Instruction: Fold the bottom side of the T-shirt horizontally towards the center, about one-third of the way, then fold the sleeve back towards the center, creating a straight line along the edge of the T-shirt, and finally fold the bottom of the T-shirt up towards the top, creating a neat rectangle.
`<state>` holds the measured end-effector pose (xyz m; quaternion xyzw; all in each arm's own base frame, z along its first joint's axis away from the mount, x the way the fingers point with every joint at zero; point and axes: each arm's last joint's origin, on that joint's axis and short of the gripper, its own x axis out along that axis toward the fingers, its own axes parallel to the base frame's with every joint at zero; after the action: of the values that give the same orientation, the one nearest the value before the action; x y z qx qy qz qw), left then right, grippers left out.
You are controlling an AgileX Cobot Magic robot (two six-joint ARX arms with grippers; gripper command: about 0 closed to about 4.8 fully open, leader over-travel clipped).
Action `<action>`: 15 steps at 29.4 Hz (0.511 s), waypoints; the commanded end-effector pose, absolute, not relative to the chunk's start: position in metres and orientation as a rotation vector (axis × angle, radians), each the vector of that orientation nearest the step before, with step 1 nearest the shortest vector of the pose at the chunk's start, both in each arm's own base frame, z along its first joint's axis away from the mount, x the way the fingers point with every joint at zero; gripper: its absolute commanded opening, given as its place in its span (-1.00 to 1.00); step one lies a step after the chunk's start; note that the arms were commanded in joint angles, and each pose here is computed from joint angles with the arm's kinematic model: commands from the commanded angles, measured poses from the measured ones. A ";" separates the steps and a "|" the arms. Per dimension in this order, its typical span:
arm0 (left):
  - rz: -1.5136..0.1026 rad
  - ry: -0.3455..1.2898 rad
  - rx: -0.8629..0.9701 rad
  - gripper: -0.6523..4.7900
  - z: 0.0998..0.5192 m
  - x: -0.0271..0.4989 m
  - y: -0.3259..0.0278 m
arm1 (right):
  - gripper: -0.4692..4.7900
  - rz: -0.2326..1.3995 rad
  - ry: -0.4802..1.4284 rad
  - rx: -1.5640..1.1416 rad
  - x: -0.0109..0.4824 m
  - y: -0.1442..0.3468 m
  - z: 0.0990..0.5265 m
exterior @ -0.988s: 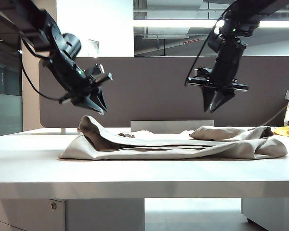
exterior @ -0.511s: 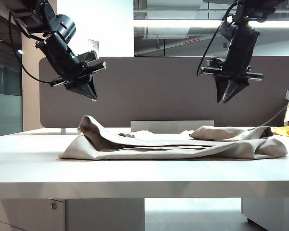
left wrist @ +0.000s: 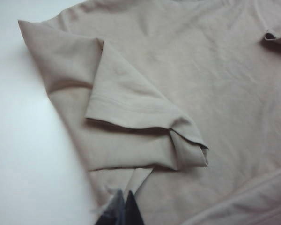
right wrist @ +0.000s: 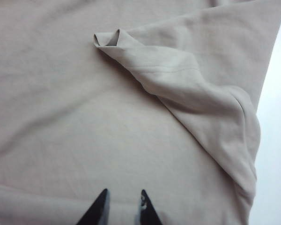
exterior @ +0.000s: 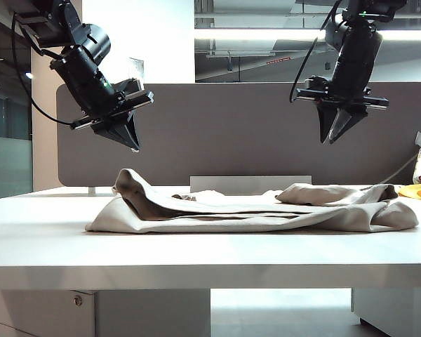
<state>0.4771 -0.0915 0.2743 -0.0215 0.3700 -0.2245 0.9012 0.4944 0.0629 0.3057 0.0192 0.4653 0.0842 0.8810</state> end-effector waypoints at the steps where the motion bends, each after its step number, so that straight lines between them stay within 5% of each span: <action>1: -0.473 0.747 -0.038 -0.78 0.285 0.473 -0.091 | -0.52 0.177 0.935 0.036 0.488 0.062 0.321; 15: -0.468 0.736 -0.051 -0.78 0.313 0.456 -0.088 | -0.52 0.172 0.894 0.033 0.470 0.060 0.351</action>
<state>0.4598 -0.0885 0.3049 -0.0219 0.3607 -0.2251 0.9048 0.4746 0.0602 0.3425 0.0180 0.4401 0.0826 0.8939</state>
